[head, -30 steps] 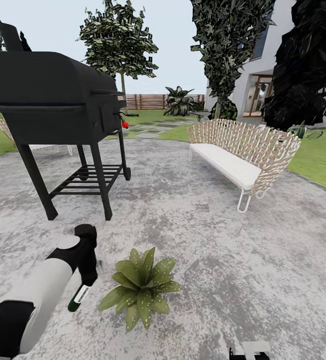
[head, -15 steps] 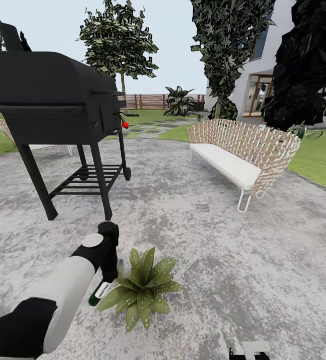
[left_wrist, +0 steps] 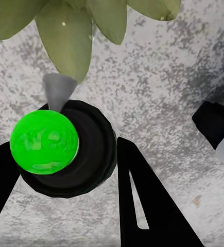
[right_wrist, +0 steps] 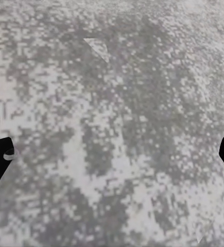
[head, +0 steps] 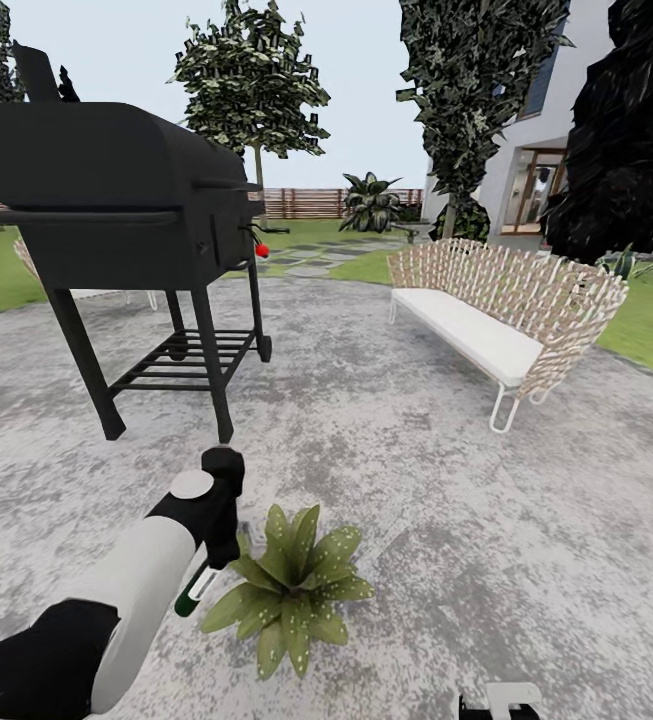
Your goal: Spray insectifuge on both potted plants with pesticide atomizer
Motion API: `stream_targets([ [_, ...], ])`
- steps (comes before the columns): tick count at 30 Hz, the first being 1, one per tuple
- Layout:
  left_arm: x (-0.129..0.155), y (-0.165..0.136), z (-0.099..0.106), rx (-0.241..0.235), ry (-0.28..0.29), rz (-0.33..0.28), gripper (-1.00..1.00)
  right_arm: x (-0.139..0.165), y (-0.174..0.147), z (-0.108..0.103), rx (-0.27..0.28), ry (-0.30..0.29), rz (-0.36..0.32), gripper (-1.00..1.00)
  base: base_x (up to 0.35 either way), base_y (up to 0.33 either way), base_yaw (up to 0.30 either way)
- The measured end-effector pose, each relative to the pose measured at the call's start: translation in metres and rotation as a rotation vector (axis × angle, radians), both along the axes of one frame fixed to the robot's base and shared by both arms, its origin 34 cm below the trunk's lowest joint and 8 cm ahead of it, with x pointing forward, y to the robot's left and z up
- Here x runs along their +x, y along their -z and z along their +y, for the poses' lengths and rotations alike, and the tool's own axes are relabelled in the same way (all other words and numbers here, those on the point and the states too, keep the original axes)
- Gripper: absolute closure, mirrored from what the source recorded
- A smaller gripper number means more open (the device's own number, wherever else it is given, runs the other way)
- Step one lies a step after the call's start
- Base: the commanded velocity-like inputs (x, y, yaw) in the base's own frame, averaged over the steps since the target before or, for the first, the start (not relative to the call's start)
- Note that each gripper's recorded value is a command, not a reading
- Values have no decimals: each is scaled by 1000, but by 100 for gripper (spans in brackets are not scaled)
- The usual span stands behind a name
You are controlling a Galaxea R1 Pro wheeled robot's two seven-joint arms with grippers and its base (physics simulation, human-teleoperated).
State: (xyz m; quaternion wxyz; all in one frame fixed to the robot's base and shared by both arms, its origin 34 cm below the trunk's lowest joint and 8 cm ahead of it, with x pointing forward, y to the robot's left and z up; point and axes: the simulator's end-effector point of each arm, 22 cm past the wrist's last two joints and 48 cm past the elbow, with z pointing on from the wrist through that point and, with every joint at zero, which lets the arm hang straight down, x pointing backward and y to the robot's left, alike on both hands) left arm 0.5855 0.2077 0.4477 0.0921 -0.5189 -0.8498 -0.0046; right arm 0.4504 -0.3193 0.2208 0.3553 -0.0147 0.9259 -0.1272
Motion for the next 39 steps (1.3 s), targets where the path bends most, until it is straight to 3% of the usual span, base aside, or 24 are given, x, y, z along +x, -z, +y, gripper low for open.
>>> stream_targets([
  [6, -3, 4, 32, 31, -27, 10, 100, 0, 0, 0, 0, 0, 1, -100, 0, 0, 81],
  [15, -5, 6, 23, 20, -34, 15, 100, 0, 0, 0, 0, 0, 0, -100, 68, -13, 98],
  [23, -8, 9, 28, 29, -35, 23, 100, 0, 0, 0, 0, 0, 0, -100, 92, -6, 0],
  [29, -50, 47, 31, 22, -46, 97, 100, 0, 0, 0, 0, 0, 0, -100, 0, 0, 0],
  [32, -50, 50, 26, 21, -41, 85, 100, 0, 0, 0, 0, 0, 0, -100, 0, 0, 0],
  [39, -45, 52, 30, 12, -111, 58, 100, 0, 0, 0, 0, 0, 0, -100, 0, -88, 58],
])
